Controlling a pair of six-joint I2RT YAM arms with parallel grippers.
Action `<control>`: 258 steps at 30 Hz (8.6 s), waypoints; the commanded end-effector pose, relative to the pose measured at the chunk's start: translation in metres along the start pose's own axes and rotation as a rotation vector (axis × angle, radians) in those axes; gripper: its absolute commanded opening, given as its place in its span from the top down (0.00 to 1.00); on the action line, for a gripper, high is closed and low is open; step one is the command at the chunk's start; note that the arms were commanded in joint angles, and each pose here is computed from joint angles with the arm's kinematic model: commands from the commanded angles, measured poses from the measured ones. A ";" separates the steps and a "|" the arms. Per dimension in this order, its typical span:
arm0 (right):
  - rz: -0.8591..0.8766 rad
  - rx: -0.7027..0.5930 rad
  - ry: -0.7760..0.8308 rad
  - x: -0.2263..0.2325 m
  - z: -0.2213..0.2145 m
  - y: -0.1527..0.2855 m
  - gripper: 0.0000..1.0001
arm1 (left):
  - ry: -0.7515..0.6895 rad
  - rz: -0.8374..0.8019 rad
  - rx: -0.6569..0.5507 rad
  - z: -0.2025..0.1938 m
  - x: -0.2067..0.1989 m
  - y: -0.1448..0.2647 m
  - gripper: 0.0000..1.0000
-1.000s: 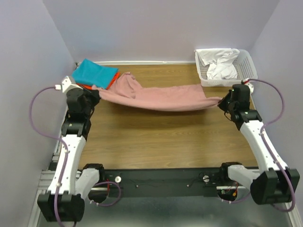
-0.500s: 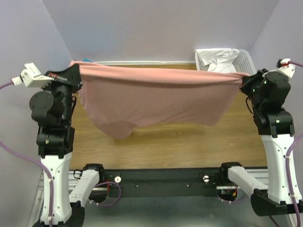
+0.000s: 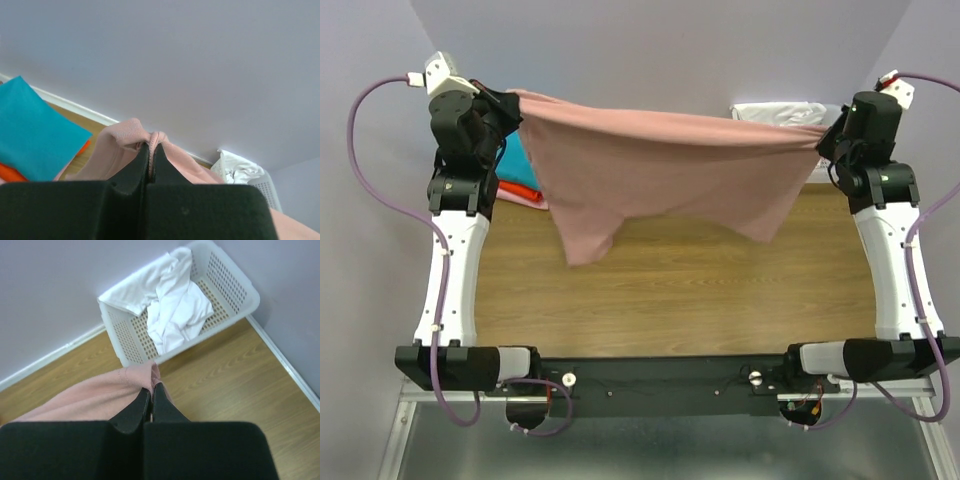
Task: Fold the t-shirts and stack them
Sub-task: Fold the tshirt
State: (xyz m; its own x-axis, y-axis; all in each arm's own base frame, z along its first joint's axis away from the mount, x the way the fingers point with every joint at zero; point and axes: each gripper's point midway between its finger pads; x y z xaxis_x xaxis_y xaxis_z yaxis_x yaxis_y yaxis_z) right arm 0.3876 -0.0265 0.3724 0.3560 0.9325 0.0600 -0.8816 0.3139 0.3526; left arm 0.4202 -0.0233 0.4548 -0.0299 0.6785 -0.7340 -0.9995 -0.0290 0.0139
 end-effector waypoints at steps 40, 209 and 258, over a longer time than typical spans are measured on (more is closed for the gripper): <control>-0.234 0.515 -0.230 -0.072 -0.343 0.035 0.64 | 0.428 0.610 0.153 -0.242 0.296 0.184 0.55; 0.456 0.415 0.116 0.117 -0.297 0.105 0.00 | -0.045 0.336 0.544 -0.333 0.125 0.070 0.02; 0.107 0.586 0.237 0.069 -0.333 -0.042 0.12 | -0.193 0.566 0.411 -0.303 0.162 -0.032 0.02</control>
State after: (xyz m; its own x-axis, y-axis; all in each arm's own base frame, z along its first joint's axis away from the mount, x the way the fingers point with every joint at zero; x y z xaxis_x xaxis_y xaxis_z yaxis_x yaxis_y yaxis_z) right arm 0.3276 0.0931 0.0505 0.1117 0.9935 -0.0202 -0.5593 0.0797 0.8251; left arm 0.4244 -0.1647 0.1353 -0.4564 0.7211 -0.5212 -0.7739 -0.0326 0.6325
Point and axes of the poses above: each gripper's point midway between its finger pads, its own y axis back along the fingers, its own x axis along the line the jaws close on, z = x × y, and after that the axes turned 11 degrees about y, right-handed
